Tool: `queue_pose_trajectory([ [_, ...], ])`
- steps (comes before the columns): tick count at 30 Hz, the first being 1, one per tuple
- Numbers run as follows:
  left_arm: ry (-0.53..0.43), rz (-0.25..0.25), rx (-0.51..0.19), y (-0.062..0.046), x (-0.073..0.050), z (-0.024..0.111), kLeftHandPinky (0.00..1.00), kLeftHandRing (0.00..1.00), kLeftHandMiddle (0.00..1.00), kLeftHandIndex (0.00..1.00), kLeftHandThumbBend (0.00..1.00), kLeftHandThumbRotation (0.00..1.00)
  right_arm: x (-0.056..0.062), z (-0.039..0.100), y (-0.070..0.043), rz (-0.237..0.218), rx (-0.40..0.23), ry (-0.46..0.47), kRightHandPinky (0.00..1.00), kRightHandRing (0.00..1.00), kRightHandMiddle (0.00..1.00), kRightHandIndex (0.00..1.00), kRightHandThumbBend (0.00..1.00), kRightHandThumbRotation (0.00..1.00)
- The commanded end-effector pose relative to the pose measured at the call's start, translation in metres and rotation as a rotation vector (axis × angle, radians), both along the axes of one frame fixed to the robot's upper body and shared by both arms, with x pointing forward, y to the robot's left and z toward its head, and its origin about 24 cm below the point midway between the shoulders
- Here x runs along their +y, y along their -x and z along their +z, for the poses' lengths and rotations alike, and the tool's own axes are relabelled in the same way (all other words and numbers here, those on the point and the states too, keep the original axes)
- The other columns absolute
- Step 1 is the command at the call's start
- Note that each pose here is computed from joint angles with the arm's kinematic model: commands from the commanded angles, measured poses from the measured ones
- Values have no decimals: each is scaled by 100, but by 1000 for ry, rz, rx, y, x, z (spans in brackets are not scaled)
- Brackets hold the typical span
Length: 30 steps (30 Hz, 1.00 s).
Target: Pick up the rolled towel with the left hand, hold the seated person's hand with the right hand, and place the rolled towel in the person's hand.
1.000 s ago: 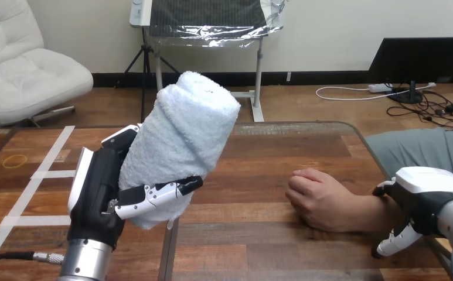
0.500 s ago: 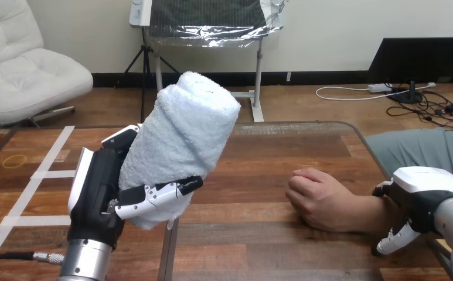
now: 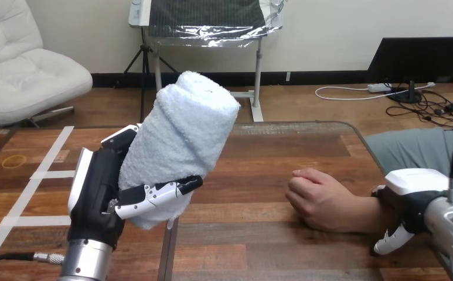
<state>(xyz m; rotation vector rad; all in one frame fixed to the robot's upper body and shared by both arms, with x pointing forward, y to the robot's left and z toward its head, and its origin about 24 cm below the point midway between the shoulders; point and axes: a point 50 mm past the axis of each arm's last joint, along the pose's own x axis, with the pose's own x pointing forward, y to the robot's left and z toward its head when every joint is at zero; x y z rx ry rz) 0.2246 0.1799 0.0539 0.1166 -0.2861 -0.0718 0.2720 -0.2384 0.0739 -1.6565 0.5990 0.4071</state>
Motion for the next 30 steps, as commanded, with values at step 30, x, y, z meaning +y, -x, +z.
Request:
queue_pose_trajectory([
  [30, 4, 4, -83, -8, -2, 16, 42, 42, 46, 52, 65, 1, -2, -13, -15, 57, -57, 8, 82, 78, 82, 80, 61, 26],
])
